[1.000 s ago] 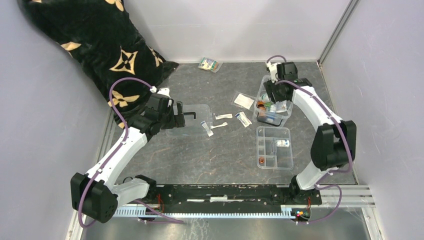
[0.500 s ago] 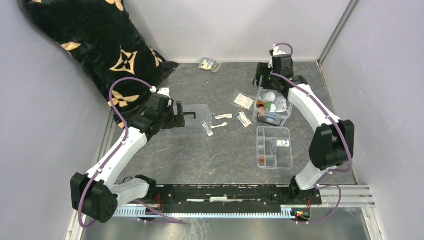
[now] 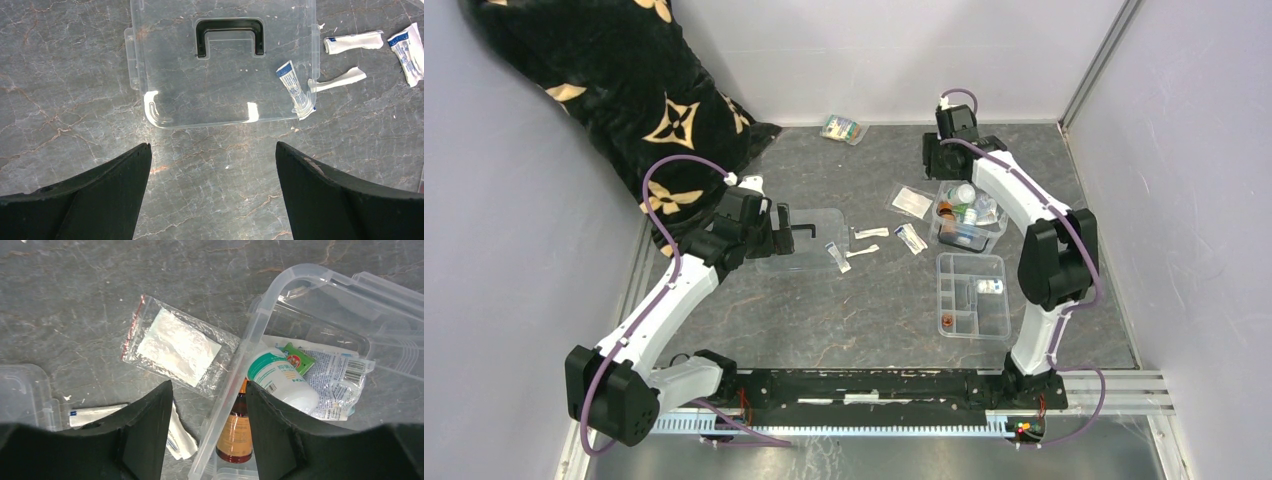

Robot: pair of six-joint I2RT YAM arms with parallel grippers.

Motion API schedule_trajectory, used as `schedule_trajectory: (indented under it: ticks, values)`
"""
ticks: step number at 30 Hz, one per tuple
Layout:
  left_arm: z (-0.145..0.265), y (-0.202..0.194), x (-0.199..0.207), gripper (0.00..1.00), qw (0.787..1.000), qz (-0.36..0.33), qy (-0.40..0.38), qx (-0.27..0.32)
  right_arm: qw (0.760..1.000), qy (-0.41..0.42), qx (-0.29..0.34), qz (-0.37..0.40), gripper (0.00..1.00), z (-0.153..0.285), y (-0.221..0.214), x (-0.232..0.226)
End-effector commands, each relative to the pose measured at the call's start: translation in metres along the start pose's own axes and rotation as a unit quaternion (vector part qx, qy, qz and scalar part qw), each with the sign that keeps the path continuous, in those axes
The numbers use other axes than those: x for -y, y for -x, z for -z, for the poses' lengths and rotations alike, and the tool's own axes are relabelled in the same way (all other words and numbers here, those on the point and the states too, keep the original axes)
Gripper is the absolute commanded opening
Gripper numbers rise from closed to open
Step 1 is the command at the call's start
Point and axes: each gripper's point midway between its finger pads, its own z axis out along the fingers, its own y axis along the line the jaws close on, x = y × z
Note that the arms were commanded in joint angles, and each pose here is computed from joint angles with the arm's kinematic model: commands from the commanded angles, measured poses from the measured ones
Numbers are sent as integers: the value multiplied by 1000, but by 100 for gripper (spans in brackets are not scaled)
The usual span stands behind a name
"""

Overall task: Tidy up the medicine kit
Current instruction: Move the medicine box to the center of the board, then adjust the medicine box at the center of the board.

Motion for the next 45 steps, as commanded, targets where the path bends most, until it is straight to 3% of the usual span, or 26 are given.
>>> schedule_trajectory:
  ticks: [1, 7, 19, 24, 28, 30, 34, 40, 45]
  values:
    - [1, 9, -1, 99, 1000, -17, -1, 18, 999, -28, -24, 37, 60, -1, -6, 10]
    - [1, 8, -1, 99, 1000, -17, -2, 17, 998, -22, -37, 51, 51, -4, -14, 9]
    - [-3, 5, 0, 98, 1000, -20, -2, 6, 990, -30, -41, 129, 21, -1, -17, 22]
    - [-4, 4, 0, 98, 1000, -21, -2, 5, 987, -28, -47, 151, 17, 0, -22, 29]
    - [-3, 4, 0, 98, 1000, -20, -2, 5, 987, -46, -46, 149, 24, 5, -20, 40]
    - [-3, 4, 0, 98, 1000, -21, -2, 5, 986, -63, -36, 148, 32, 13, -12, 46]
    - [-3, 5, -1, 98, 1000, -19, 0, 7, 988, -68, 23, 138, 43, 42, 22, 46]
    - [-1, 6, -2, 98, 1000, -18, 2, 12, 980, 73, 114, 143, 56, 83, 56, -14]
    - [-2, 6, -1, 98, 1000, -18, 1, 11, 959, 173, 87, 206, 68, 73, 33, -74]
